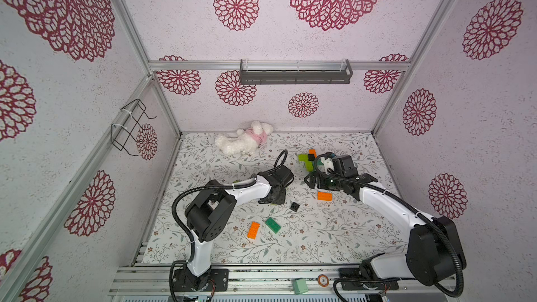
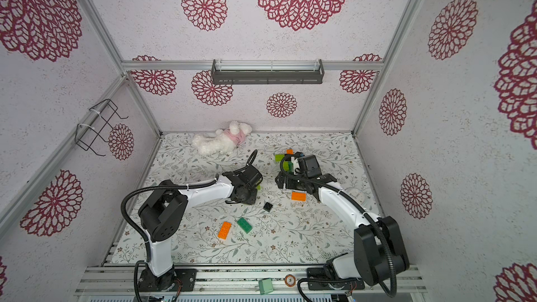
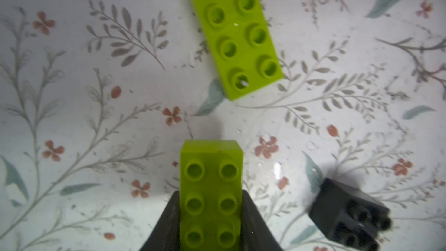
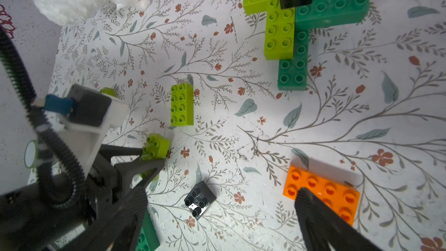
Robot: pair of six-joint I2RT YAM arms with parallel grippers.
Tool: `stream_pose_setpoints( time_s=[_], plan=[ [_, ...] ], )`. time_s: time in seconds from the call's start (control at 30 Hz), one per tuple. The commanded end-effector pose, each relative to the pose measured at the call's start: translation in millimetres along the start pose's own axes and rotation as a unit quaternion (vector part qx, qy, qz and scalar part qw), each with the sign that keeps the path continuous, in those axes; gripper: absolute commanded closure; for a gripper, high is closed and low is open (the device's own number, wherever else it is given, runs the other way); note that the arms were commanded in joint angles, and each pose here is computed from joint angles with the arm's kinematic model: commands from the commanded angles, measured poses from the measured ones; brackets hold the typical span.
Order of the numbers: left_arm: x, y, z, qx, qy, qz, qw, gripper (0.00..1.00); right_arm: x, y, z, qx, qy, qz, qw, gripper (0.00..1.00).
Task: Assemble a small pinwheel with lego
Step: Pick up the lego brick from the center of the board, then assemble the lego brick at the center of the board.
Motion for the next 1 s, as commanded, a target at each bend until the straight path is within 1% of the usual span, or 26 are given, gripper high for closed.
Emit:
stream_pose_setpoints(
  time_s=[0.0,0.03,0.4,0.63,0.97],
  plan=[
    [-16,-10,9,-0.064,-0.022,0.006,0.998,0.71,-8,9,18,0.005,-0.026,0.021,0.999,0.01],
    [-4,-13,5,-0.065,-0.011,0.015,0.998,0.71,-9,8,18,0.005,-0.026,0.020,0.999,0.01],
    [16,-26,12,-0.090,0.003,0.015,0.996,0.71,-27,-3,11,0.010,-0.034,0.005,0.999,0.01],
    [30,-29,19,-0.102,0.013,0.026,0.994,0.70,-29,-5,6,0.009,-0.029,0.006,1.000,0.01],
    [32,-18,21,-0.140,0.010,0.052,0.989,0.68,-27,-6,3,0.012,-0.027,0.010,1.000,0.01]
  ],
)
Point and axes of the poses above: each gripper's point midway between its finger pads, its own x axis out along the fingers, its own y axis along the line the jaws close on, z = x × y, the point moved 7 cm from there along -x, back along the fingers, and after that the axes turned 4 degrees about x, right-handed, at the moved point
